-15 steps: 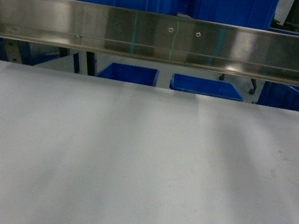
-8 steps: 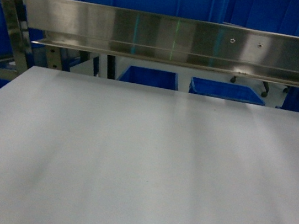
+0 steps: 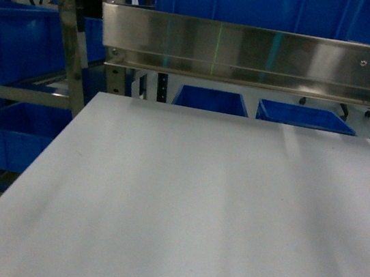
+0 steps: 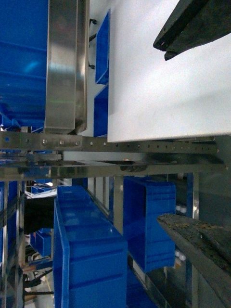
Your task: Place magnetic block on left shelf second layer
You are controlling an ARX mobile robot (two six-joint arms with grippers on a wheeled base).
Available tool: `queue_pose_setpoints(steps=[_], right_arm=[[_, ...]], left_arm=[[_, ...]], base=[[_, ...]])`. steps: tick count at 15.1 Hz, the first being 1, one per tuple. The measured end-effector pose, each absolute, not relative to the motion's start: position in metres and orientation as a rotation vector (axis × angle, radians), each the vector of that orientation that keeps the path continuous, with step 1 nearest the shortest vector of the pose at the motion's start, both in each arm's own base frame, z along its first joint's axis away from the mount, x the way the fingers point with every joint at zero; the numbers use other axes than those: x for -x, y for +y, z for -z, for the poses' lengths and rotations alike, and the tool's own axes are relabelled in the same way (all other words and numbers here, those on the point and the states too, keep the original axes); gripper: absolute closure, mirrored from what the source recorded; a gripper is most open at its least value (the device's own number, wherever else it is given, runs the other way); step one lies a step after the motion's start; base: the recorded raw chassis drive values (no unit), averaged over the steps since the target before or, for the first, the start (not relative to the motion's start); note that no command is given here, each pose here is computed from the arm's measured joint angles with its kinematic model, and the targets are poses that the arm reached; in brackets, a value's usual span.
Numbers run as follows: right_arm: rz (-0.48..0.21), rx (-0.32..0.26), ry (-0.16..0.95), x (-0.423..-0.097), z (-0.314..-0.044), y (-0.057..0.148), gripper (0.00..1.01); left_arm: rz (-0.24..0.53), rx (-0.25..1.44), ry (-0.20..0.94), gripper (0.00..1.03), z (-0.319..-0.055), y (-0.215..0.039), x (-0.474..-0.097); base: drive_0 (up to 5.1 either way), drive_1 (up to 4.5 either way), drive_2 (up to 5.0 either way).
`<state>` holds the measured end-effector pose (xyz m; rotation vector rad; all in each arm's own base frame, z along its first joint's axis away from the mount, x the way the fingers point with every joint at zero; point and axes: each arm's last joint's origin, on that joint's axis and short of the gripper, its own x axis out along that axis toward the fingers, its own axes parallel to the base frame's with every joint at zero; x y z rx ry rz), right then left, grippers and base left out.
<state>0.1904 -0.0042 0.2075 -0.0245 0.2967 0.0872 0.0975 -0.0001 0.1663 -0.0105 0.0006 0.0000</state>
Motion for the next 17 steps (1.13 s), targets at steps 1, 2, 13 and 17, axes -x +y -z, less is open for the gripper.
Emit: queue_pose_setpoints(steps=[1, 2, 13, 17], right_arm=[[-0.087, 0.025, 0.289, -0.1903, -0.2083, -0.0042, 0.67], [-0.087, 0.025, 0.289, -0.1902, -0.2084, -0.0042, 0.67], [-0.088, 0.025, 0.294, -0.1903, -0.2078, -0.0042, 0.67], [-0.087, 0.026, 0.284, -0.1898, -0.2092, -0.0041, 0.67]], left_arm=[[-0.002, 0.010, 0.001, 0.05, -0.1662, 0.0000, -0.0975], [0.000, 0.010, 0.001, 0.05, -0.1662, -0.0001, -0.0975], [0.000, 0.010, 0.001, 0.05, -0.1662, -0.0001, -0.0975], [0.000, 0.010, 0.004, 0.05, -0.1660, -0.0001, -0.0976]], base=[[0.0, 0.00, 0.0], [0.0, 0.00, 0.0], [-3.2, 1.51, 1.5], [-5.1, 2.38, 2.4]])
